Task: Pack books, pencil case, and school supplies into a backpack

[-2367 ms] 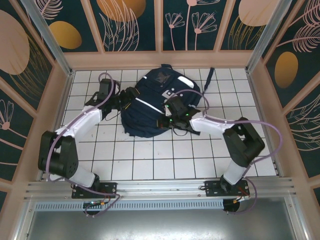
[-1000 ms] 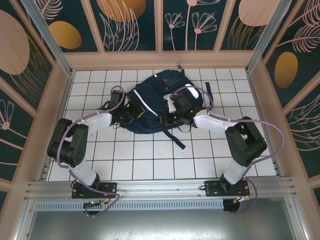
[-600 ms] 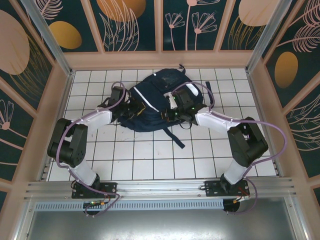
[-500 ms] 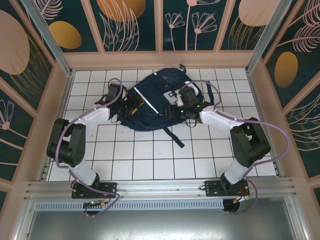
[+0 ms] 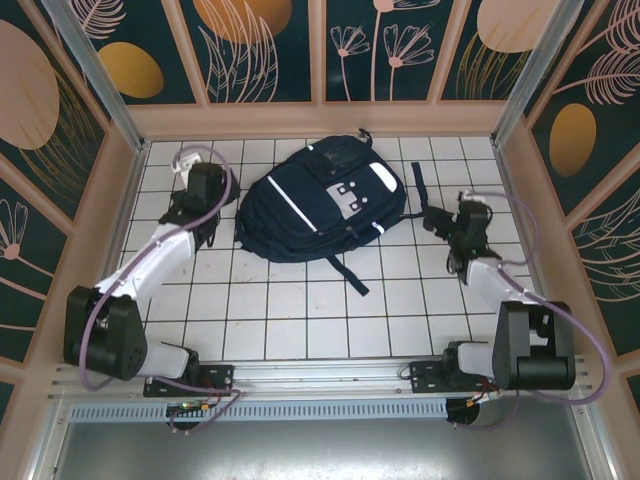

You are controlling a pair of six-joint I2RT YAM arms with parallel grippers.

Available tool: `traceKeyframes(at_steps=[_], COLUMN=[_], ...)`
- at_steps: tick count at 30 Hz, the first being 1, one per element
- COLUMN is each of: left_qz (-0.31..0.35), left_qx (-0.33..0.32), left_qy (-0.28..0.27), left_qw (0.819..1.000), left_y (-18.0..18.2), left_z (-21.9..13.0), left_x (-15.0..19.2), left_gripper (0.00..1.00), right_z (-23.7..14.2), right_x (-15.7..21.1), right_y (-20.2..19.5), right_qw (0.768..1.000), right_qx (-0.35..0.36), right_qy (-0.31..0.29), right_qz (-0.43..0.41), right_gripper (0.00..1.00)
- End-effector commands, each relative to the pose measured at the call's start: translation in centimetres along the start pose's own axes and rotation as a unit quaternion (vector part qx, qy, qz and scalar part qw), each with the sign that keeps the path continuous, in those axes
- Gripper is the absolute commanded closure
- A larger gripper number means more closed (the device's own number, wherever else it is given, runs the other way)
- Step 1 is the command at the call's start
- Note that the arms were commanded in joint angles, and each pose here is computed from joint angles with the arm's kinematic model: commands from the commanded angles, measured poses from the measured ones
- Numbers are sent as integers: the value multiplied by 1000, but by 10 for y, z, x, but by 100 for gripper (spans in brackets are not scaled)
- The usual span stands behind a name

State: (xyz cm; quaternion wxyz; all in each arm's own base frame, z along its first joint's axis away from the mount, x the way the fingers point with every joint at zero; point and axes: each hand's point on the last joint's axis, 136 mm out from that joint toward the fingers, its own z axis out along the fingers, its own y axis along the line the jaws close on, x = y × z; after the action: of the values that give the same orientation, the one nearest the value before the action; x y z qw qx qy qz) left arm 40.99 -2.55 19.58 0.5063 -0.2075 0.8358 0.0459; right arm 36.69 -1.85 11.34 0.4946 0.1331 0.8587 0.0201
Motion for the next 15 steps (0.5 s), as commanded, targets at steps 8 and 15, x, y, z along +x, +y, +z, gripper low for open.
traceKeyframes(at_steps=[8, 15], left_qz=[87, 53], left_qx=[-80, -19], left_qy=[-152, -189], left_qw=[981, 980], left_y=[65, 81], left_z=[0, 12], left_x=[26, 33], left_gripper=[2, 1], right_z=[-7, -1], right_x=[-27, -13], right_y=[-7, -9], right_qw=[979, 979], right_qx=[-19, -14], right_qy=[-204, -203], right_qz=[-21, -21], right_gripper=[11, 5])
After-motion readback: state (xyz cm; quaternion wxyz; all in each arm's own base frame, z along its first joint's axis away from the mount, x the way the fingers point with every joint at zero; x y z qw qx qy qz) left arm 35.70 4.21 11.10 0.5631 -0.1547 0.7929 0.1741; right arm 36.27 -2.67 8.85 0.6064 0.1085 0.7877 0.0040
